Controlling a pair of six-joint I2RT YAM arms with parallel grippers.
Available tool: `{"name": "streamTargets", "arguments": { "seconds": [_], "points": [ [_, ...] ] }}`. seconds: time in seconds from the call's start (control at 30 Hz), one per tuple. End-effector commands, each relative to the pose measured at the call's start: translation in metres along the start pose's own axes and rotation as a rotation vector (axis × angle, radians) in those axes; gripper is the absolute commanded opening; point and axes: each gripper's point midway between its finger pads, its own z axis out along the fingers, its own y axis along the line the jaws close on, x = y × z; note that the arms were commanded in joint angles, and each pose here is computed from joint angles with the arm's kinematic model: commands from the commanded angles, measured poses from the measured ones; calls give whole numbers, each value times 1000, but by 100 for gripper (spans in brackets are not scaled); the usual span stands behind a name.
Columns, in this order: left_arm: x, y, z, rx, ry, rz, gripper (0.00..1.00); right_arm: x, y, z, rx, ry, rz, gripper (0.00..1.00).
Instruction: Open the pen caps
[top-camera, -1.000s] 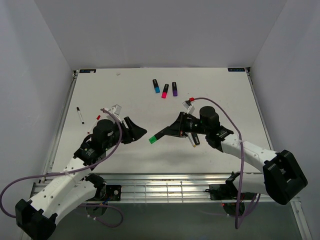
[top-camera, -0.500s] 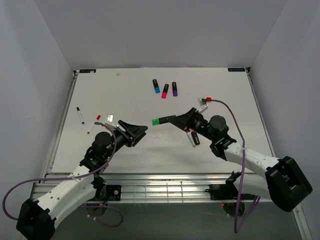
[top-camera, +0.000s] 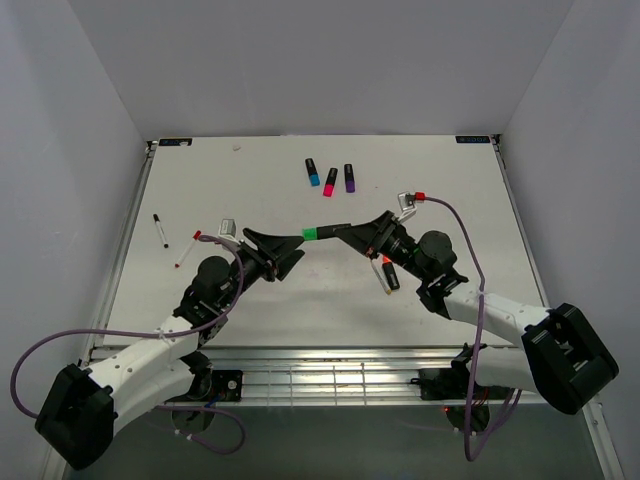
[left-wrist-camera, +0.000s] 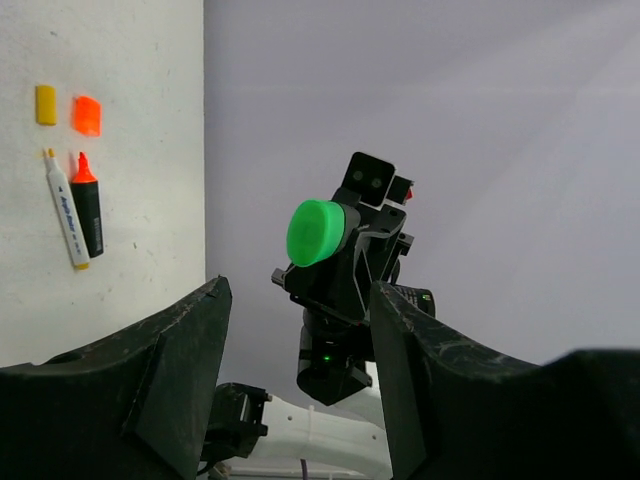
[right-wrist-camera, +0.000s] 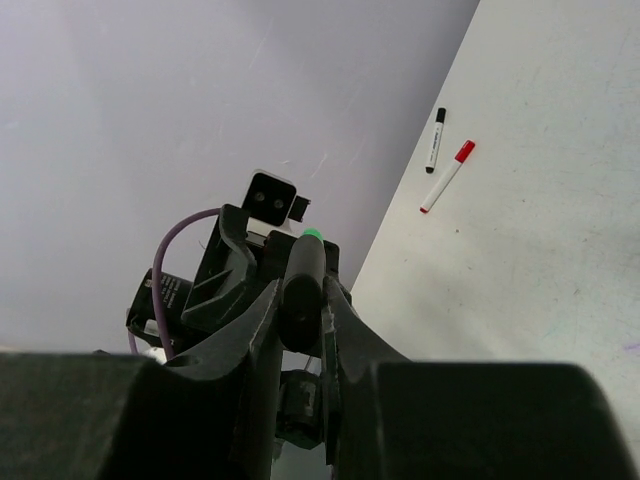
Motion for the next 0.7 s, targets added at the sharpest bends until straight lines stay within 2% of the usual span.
{"name": "streamTargets", "arguments": {
  "seconds": [0.0,0.43,0.67],
  "points": [
    [-4,-33,1,107,-18,-33,67,-10,28,10,-80,-5,-76,8],
    [-3,-41,14,124,-5,-103,64,18,8,6,-92,90,-73,8],
    [-13,-50,18,145,-56,-123,61,46,0,1,-76,167,-117,8]
  ]
}}
